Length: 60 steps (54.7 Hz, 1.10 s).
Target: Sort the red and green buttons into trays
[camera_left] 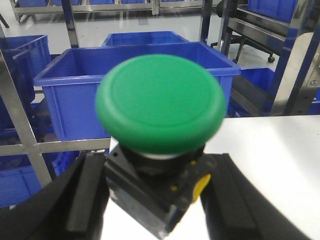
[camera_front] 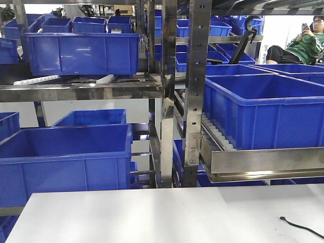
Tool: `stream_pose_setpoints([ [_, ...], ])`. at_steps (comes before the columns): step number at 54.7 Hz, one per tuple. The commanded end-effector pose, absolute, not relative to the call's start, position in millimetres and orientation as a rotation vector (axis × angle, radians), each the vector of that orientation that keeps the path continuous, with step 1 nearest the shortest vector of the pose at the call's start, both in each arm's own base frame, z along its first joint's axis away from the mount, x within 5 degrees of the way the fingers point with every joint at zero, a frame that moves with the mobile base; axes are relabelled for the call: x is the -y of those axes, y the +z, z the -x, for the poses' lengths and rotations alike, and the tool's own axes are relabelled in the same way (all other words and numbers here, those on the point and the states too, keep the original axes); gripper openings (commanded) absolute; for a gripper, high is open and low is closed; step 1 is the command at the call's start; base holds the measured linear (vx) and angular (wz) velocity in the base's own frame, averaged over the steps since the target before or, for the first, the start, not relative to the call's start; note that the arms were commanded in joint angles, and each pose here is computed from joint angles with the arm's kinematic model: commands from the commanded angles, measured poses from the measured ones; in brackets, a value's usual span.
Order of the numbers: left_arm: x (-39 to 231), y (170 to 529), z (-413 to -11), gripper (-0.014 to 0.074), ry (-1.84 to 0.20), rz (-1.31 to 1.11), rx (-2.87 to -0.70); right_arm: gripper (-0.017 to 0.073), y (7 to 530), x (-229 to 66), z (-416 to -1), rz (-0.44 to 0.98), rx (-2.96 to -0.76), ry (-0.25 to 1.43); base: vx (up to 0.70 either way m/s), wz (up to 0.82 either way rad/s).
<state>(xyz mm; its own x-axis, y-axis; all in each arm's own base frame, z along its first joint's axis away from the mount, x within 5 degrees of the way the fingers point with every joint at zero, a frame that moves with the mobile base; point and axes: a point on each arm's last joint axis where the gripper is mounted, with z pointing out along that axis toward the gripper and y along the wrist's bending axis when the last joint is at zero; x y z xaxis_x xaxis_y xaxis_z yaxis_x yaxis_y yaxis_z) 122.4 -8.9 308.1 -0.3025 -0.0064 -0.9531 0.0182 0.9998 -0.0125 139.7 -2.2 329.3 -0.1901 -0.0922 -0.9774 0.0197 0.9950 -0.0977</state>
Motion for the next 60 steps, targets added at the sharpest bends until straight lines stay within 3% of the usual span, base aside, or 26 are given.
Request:
stream_pose_setpoints([
  [1,12.2,326.1,-122.8,-0.0001,-0.063,-0.031,-1.778,-0.0008,348.5,0.6,-139.8,0.078,-1.646,-0.099,0.0,0.0],
  [60,12.2,326.1,-122.8,-0.0001,-0.063,-0.031,-1.778,-0.0008,348.5,0.6,-139.8,0.078,-1.646,-0.099,-0.02,0.06],
])
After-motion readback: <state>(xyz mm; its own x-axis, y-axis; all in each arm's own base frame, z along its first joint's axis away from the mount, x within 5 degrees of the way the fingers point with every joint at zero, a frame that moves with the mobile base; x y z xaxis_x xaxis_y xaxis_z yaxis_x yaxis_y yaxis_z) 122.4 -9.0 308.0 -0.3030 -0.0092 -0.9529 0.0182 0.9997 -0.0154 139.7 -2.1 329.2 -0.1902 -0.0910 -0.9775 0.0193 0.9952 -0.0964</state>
